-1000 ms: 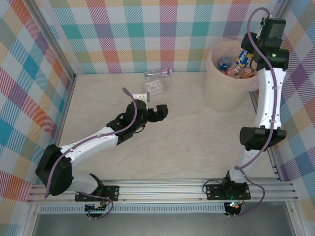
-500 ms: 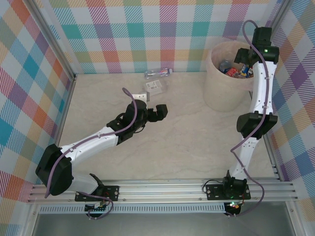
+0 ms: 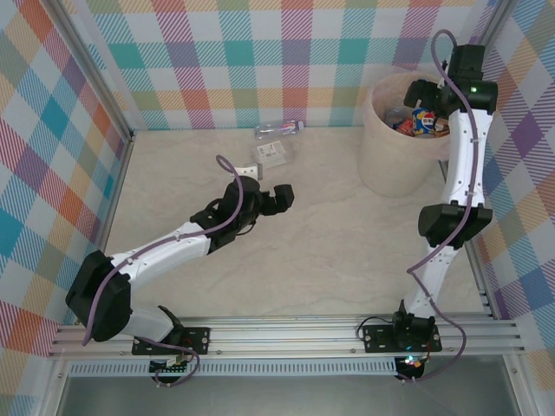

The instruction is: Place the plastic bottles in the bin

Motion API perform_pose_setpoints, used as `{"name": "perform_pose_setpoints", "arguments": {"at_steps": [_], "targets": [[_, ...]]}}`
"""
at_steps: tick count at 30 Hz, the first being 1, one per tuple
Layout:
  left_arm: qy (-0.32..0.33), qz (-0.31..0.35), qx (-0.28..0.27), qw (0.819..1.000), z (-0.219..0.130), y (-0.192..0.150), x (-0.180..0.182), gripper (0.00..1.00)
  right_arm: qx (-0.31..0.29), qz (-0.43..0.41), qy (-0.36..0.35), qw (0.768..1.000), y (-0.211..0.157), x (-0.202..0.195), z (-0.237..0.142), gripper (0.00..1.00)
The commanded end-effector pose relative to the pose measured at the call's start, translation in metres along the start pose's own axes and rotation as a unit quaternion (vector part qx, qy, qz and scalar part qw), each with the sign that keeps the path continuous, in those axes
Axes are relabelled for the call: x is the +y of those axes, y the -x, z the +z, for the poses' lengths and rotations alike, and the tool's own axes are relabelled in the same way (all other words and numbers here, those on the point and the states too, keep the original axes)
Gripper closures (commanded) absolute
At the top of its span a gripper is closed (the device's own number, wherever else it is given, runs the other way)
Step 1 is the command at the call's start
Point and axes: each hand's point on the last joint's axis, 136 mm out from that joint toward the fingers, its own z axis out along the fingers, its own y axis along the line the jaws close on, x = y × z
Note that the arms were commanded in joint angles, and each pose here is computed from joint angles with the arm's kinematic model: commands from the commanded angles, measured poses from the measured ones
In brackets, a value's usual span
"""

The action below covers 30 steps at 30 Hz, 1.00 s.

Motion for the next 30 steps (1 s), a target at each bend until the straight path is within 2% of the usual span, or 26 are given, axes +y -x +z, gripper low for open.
{"name": "perform_pose_setpoints", "arguments": {"at_steps": [1,4,13,18,22,30], "targets": [[0.032,-0.021,-0.001,0.999,0.004,0.011,0.018,0.0,-0.032,0.013,0.086,0.996,0.014,0.031,-0.038,0.0],[0.051,-0.012,-0.001,0.999,0.007,0.02,0.03,0.0,-0.045,0.009,0.128,0.991,0.017,0.052,-0.056,0.0],[0.098,0.073,0.025,0.992,0.04,0.044,0.071,0.0,-0.106,-0.013,0.215,0.971,0.006,0.105,-0.11,0.0],[0.125,0.081,0.054,0.987,0.071,0.058,0.103,0.0,-0.134,0.009,0.318,0.938,-0.022,0.131,-0.144,0.0],[0.108,0.067,0.082,0.988,0.101,0.068,0.116,0.0,-0.126,0.01,0.394,0.91,-0.054,0.146,-0.167,0.0],[0.147,0.089,0.104,0.98,0.155,0.086,0.152,0.0,-0.104,-0.021,0.447,0.888,-0.117,0.162,-0.182,0.0]]}}
